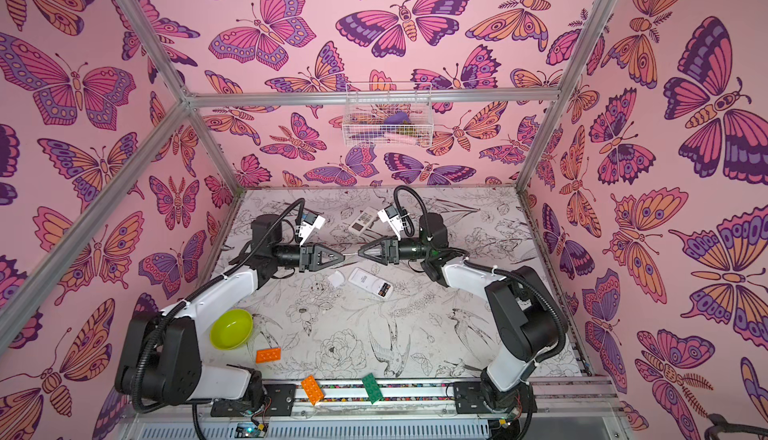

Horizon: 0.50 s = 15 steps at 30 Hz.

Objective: Unload the batteries from the remote control

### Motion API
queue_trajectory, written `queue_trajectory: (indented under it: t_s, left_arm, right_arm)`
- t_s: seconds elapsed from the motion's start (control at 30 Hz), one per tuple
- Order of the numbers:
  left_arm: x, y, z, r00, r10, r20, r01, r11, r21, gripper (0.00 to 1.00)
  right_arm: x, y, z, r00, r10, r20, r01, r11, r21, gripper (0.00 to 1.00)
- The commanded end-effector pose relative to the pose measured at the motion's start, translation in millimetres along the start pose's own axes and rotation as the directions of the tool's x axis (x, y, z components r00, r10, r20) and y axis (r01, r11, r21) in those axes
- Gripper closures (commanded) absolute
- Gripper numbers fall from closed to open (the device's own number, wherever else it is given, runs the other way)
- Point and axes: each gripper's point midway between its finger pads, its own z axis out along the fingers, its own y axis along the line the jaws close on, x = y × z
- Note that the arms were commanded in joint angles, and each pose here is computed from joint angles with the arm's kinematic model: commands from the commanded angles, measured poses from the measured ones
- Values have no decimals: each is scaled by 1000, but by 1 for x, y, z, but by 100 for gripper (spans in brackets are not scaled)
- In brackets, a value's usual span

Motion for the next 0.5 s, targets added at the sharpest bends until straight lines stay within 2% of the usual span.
queue_trajectory:
  t_s: [0.0,0.17,0.47]
  left_arm:
    - [-7,-2,2,999,34,1,-34,999,19,100]
    - [-8,-3,7,999,35,-12,-35,999,35,100]
    - [-13,-8,11,999,49,-14,-48,998,45,100]
  right_arm:
    - [2,8,1,999,-51,-1,51,998,-40,33]
    - [2,1,4,1000,8,5,-8,998,-58,35]
    - [-5,3,6,999,-10,38,13,998,-65,40]
